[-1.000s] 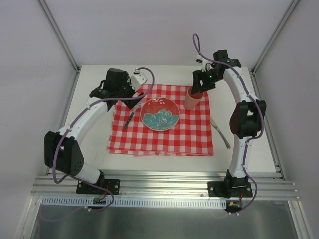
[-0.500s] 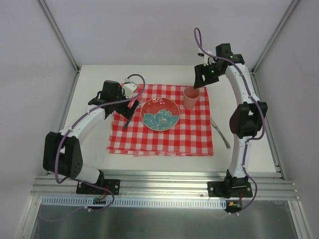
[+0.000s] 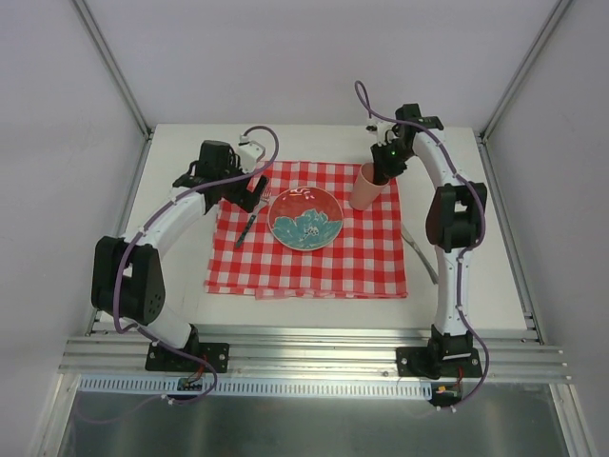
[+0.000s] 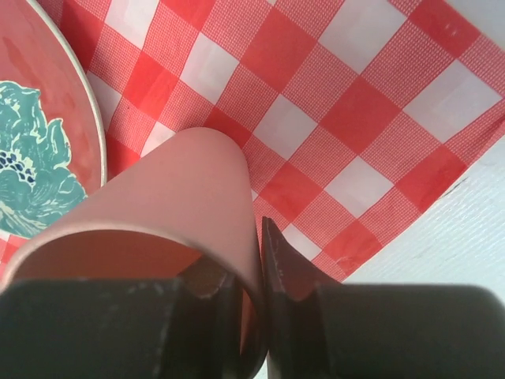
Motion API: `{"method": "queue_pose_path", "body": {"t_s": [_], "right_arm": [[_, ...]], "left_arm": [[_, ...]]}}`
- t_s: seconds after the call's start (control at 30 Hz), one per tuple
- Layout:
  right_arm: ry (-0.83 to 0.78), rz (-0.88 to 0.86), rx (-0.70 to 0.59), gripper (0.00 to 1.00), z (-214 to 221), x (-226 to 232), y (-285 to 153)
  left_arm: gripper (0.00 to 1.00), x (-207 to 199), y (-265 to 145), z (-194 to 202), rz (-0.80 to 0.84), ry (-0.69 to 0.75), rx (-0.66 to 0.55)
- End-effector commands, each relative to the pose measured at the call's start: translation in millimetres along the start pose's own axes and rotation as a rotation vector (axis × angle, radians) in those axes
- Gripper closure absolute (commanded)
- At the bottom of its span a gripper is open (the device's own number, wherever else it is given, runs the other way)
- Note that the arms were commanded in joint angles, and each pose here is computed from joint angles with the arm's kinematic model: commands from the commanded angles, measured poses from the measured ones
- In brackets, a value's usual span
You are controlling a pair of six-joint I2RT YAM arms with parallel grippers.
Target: Set the dinner table for one person
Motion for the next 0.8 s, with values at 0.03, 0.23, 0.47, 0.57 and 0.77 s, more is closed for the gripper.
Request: {"method": "queue_pose_path", "body": {"t_s": [0.03, 0.23, 0.47, 0.57, 0.77], "right_arm": [[-0.081, 0.037, -0.106, 1.00, -25, 16, -34], [-0.171, 0.101, -0.174, 1.00, -39, 21, -65], [-0.243, 0.220, -0.184, 1.00, -43, 15, -82], [-0.245, 0.261, -0.180, 1.00, -45, 6, -76], [-0.235, 0.339, -0.209, 1.00, -59, -10, -61]], "left_arm": [[0.01, 2, 4, -18, -0.019, 0.022, -0.037], [0.01, -8, 10, -22, 0.010, 0.032, -0.039], [0.01, -14, 14, -24, 0.025, 0.031, -0.042], [0.01, -18, 13, -25, 0.030, 0.041, -0.046], [0.01, -21, 9, -22, 0.024, 0.056, -0.041]]}}
Point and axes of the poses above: each gripper's point midway between its finger pads, its own y axis out along the fingers, its own x axis along the line the jaws close on, z = x × y, the point moved 6 cm from there along -y, back along the fingers, and after that the axes turned 7 degrees about y, right-handed, at the moved point
